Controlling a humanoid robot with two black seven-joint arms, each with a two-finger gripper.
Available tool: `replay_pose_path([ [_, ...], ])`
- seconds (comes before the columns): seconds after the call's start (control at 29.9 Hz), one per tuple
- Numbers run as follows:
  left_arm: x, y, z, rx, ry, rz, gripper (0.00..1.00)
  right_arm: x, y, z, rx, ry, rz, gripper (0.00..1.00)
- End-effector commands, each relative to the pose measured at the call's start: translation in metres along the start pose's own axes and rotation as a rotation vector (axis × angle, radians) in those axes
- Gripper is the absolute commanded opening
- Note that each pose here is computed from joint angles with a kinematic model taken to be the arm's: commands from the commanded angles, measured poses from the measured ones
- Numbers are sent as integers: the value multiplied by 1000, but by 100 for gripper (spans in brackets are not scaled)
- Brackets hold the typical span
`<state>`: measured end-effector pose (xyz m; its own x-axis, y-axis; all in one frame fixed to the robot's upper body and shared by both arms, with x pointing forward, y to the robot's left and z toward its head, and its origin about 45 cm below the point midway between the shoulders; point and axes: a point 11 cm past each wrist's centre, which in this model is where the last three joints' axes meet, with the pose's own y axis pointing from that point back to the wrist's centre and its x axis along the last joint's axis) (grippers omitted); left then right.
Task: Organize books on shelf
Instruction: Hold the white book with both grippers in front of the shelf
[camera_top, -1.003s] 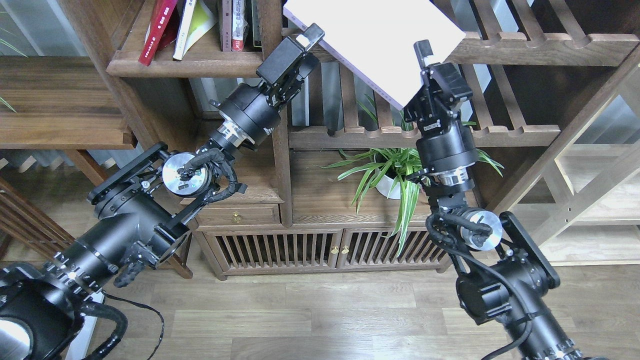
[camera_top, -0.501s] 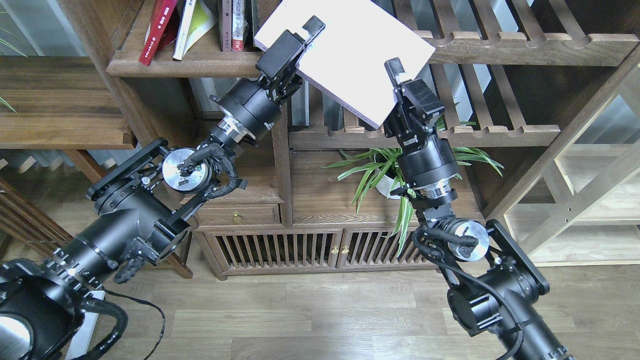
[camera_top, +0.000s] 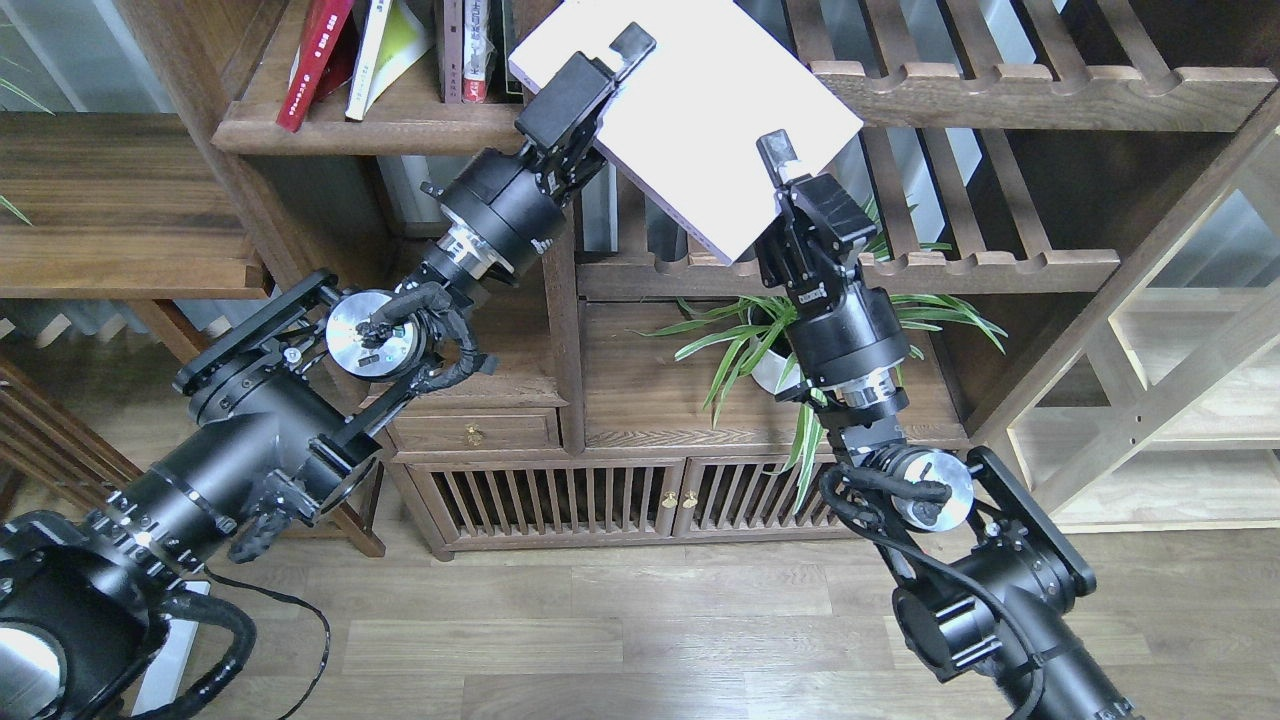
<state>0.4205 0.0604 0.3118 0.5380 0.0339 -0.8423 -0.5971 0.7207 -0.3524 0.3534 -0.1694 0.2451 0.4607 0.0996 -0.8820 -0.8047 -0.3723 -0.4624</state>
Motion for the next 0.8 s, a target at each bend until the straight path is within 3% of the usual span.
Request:
replay_pose_path([
  [0.0, -2, -1, 0, -2, 1, -5, 77, 0, 1, -1, 3, 0, 2, 7],
  [0.5, -5, -2, 2, -5, -8, -14, 41, 0, 0, 0, -1, 0, -1, 7],
  [0.6, -10, -4, 2, -10, -5, -29, 28, -1, -2, 1, -4, 1, -5, 7],
  [0.77, -11, -4, 2, -6, -15, -31, 26, -2, -4, 0, -5, 2, -9, 7],
])
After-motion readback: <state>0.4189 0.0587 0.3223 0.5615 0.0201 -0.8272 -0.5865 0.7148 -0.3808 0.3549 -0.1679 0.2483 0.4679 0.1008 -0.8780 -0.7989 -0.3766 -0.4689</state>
